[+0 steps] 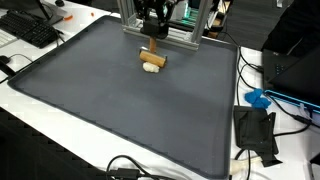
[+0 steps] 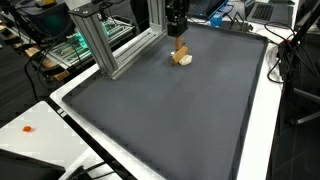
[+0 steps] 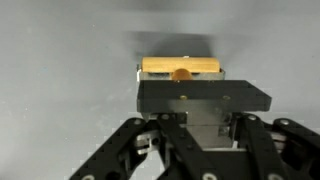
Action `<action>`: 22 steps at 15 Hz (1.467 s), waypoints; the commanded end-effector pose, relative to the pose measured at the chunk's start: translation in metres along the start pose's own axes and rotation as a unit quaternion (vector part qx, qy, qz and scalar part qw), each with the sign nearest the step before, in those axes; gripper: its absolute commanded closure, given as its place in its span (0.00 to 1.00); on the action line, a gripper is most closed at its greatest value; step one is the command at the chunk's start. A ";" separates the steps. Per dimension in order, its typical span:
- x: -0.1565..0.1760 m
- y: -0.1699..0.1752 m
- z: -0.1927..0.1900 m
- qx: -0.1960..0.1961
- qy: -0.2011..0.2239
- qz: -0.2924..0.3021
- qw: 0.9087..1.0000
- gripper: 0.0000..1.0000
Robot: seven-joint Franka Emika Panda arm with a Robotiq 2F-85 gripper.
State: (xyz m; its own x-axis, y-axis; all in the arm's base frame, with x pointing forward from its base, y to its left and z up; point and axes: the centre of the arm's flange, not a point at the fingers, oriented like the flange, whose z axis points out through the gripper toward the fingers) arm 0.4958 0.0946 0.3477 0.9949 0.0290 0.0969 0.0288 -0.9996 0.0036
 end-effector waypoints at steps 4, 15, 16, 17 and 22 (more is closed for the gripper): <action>0.009 0.001 0.005 0.010 0.029 0.075 0.997 0.77; 0.036 0.003 -0.018 0.004 0.039 0.194 0.980 0.77; 0.039 0.004 -0.018 0.003 0.042 0.202 0.978 0.77; 0.042 0.005 -0.016 0.006 0.043 0.211 0.977 0.77; 0.053 0.016 0.004 -0.016 0.043 0.273 0.961 0.77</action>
State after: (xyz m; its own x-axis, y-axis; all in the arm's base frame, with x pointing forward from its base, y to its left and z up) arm 0.5371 0.0846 0.3600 0.8831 -0.4391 0.1655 -0.4324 -0.8984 -0.0767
